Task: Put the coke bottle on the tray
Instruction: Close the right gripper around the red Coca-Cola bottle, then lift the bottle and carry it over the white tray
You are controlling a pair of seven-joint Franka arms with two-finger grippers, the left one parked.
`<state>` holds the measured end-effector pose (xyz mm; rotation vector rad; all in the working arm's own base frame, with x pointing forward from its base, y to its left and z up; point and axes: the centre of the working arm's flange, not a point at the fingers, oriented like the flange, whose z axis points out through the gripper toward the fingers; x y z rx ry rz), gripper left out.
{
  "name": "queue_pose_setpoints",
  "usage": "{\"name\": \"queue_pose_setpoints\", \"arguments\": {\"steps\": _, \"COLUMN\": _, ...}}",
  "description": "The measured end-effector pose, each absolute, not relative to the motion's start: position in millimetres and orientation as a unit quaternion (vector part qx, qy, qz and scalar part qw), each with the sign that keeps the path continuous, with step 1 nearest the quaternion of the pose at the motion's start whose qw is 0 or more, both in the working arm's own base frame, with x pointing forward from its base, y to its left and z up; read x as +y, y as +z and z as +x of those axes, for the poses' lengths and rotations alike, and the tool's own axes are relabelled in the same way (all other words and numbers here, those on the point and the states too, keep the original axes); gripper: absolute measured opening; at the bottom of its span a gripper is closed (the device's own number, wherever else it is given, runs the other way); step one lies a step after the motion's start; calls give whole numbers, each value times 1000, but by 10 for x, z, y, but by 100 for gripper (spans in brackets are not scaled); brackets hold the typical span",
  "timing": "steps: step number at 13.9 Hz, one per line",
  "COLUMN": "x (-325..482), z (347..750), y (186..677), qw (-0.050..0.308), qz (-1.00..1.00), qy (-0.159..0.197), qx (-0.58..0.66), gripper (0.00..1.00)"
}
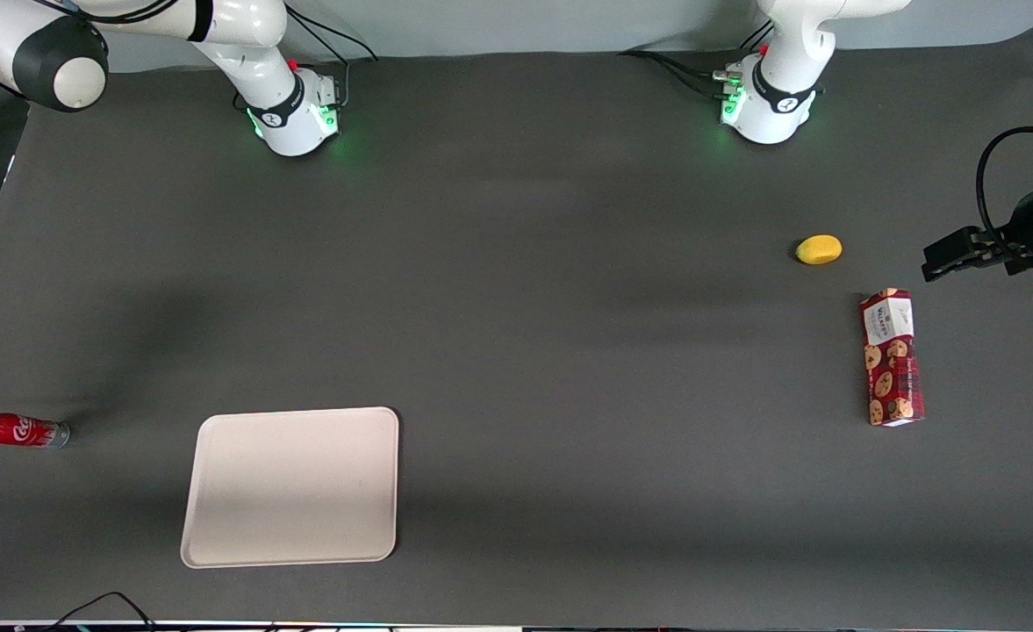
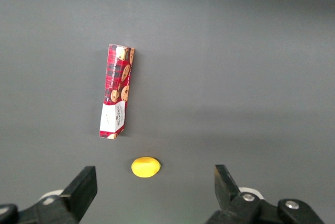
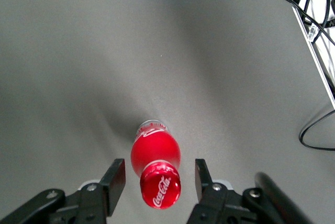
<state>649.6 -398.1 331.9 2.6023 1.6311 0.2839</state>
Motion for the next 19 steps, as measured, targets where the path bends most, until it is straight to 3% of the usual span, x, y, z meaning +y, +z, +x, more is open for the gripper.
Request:
{"name": "queue_pose_setpoints", "arguments": {"steps": 3, "x": -3976, "z": 6503, "y": 3343, "qw": 28, "qz": 843, "qy": 93, "qx": 530, "gripper": 33}}
{"name": "queue_pose_setpoints", "arguments": {"steps": 12, "x": -3715, "z": 6646, "y": 3563, "qw": 24, "qz": 832, "qy": 97, "qx": 545, "gripper": 33}}
{"name": "queue_pose_setpoints", "arguments": {"steps": 19, "x": -2836, "z": 6764, "y": 4429, "qw": -4, "qz": 838, "qy": 64, "qx": 542, "gripper": 33}}
